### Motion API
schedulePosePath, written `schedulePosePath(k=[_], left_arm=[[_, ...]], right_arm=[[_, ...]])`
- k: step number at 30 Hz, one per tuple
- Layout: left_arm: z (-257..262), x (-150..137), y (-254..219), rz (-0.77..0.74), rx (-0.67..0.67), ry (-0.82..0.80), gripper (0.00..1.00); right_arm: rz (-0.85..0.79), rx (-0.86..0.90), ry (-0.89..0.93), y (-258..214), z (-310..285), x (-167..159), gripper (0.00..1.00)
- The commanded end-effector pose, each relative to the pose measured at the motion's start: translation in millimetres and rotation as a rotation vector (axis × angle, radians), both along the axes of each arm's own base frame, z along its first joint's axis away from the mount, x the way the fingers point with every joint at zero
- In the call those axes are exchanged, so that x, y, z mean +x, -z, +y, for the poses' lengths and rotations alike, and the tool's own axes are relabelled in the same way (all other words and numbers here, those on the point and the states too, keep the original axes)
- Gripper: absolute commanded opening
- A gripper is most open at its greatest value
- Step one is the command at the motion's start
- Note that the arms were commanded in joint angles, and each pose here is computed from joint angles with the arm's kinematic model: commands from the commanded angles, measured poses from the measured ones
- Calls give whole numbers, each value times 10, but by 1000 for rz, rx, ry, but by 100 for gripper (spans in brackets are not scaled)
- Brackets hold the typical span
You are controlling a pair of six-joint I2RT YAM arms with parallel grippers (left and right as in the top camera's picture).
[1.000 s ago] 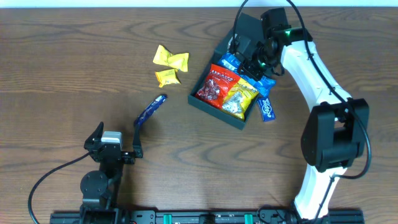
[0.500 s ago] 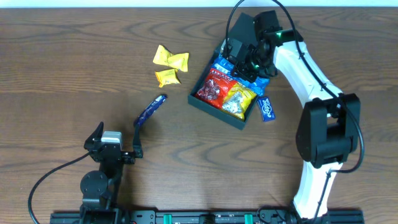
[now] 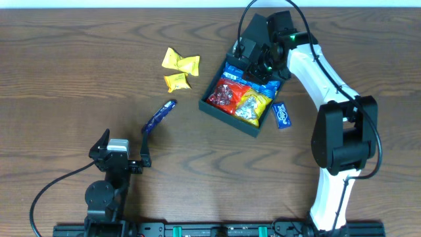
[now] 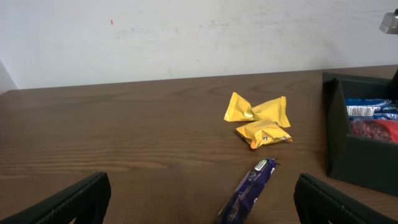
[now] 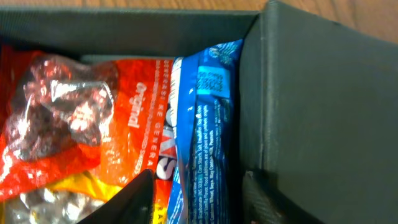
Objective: Pack container
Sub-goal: 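Push the blue bar down along the box's back wall, then release the blue bar and raise the right gripper out of the box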
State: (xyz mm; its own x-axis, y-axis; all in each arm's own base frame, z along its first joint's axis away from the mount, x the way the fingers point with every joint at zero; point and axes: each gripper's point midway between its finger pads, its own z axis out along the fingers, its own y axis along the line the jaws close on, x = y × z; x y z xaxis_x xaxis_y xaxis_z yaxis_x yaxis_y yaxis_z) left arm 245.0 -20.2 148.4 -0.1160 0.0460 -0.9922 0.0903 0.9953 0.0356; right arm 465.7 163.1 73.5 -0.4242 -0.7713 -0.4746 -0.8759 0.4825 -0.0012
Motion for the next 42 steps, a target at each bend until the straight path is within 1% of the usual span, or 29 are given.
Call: schedulePosePath(k=[1,5,8,9,11,14,15,16,17,18,19,23,26,29,33,35,39,42], left_arm=[[-5,-16,162,55,1,2,95],[-5,-16,162,55,1,2,95],[-5,-16,162,55,1,2,95],[-5,-15,161,55,0,2,95],[-5,-16,162,56,0,2,95],[-5,-16,162,55,1,2,95],[-5,-16,162,56,0,2,95],[-5,-15,161,55,0,2,95],[-5,-16,162,56,0,2,95],[-5,-15,161,55,0,2,95],[-5,-16,162,55,1,2,95],[-5,-16,162,55,1,2,95],[-5,-16,162,55,1,2,95],[-5,-16,162,55,1,2,95],[-5,-16,162,55,1,2,95],[-5,-16,162,55,1,2,95],[-5,-16,162,56,0,2,95],[-5,-16,162,55,1,2,95]], right_arm=[[-16,23,38,-133,68,90,55],[-49,67,115,-578,102,169,55],[-87,154,250,-1117,123,214,53],[-91,195,318,-1303,127,207,54],[-87,229,436,-1510,90,176,58],[-82,220,734,-1719,-153,112,58],[-86,197,856,-1750,-285,76,56],[-86,163,1018,-1764,-459,-3,52],[-79,137,1126,-1761,-573,-94,52],[-66,114,1191,-1752,-633,-188,54],[-26,81,1268,-1716,-676,-362,55],[135,50,1482,-1572,-665,-786,54],[186,32,1557,-1497,-621,-932,55],[204,14,1578,-1427,-565,-1009,54],[225,-39,1562,-1287,-549,-1134,51],[233,-54,1551,-1218,-551,-1198,51],[293,27,1504,-1048,-434,-1288,50],[350,111,1473,-931,-322,-1368,52]])
